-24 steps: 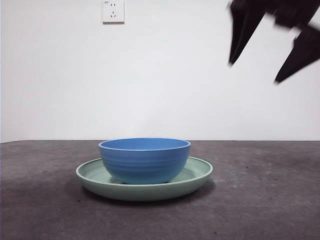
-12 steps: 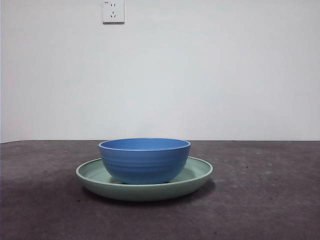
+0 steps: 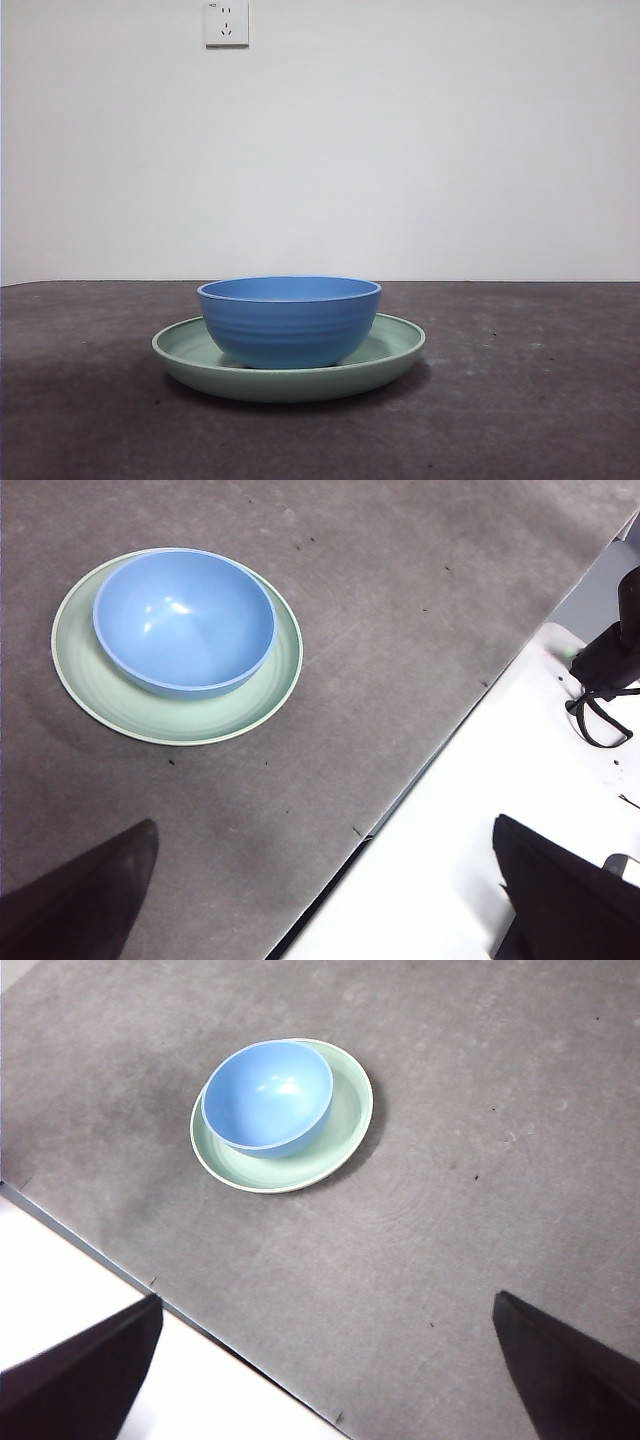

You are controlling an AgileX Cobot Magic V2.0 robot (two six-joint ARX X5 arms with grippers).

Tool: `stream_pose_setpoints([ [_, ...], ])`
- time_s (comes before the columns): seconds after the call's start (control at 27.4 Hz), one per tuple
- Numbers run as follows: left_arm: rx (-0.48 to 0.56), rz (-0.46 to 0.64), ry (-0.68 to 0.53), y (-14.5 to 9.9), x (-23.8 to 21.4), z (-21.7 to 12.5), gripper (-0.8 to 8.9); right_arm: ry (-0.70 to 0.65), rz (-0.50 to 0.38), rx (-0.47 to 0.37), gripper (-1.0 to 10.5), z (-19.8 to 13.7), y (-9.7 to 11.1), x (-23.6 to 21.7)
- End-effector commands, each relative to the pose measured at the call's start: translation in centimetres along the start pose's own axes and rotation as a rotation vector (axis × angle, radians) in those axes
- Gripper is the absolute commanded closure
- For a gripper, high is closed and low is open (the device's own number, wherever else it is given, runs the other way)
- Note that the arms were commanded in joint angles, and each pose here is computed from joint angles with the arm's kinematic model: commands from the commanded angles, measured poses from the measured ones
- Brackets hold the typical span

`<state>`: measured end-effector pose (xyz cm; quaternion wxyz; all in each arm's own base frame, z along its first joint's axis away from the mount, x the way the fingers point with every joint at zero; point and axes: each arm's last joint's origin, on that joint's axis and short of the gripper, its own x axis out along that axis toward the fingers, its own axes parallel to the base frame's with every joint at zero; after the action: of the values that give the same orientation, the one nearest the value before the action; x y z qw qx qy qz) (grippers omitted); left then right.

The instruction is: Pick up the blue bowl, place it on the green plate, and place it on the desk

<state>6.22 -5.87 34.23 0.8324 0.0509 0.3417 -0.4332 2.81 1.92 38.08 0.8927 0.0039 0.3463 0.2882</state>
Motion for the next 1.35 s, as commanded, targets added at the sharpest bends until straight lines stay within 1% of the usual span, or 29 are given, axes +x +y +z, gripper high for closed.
stream_pose_setpoints([
  [0.04, 0.004, -0.010, -0.007, -0.1, -0.1, 0.3, 3.58, 0.003, 0.008, -0.014, 4.3, 0.0, 0.2, -0.5],
  [0.07, 0.002, -0.011, -0.002, -0.1, -0.1, 0.2, 5.30, 0.004, 0.008, -0.014, 6.4, 0.0, 0.2, -0.5],
  [0.11, 0.001, -0.010, 0.003, -0.1, -0.1, 0.2, 7.52, 0.004, 0.007, -0.014, 9.1, 0.0, 0.1, -0.4],
  [0.15, 0.000, -0.009, 0.003, -0.1, -0.1, 0.2, 8.04, 0.001, 0.008, -0.015, 9.4, 0.0, 0.2, -0.4],
  [0.18, 0.002, -0.009, -0.002, -0.1, -0.1, 0.2, 7.70, -0.010, 0.010, -0.018, 8.9, 0.1, 0.2, -0.4],
  [0.29, 0.002, -0.009, 0.001, -0.1, -0.1, 0.2, 7.84, -0.024, 0.027, -0.021, 8.9, 0.2, 0.2, -0.5],
  [0.91, 0.001, -0.006, 0.000, 0.0, 0.0, 0.0, 7.84, -0.026, 0.024, -0.022, 8.9, 0.3, 0.2, -0.5],
  [1.02, -0.034, 0.035, -0.017, 0.4, -0.3, -0.1, 7.84, -0.026, 0.024, -0.022, 8.9, 0.3, 0.2, -0.5],
  [1.13, -0.091, 0.069, -0.040, 1.0, -0.6, -0.2, 7.84, -0.026, 0.024, -0.022, 8.9, 0.3, 0.2, -0.5],
  [1.28, -0.158, 0.189, -0.103, 1.9, -1.3, -0.7, 7.84, -0.026, 0.024, -0.022, 8.9, 0.3, 0.2, -0.5],
  [1.35, -0.164, 0.247, -0.151, 2.4, -1.4, -1.0, 7.84, -0.026, 0.024, -0.022, 8.9, 0.3, 0.2, -0.5],
])
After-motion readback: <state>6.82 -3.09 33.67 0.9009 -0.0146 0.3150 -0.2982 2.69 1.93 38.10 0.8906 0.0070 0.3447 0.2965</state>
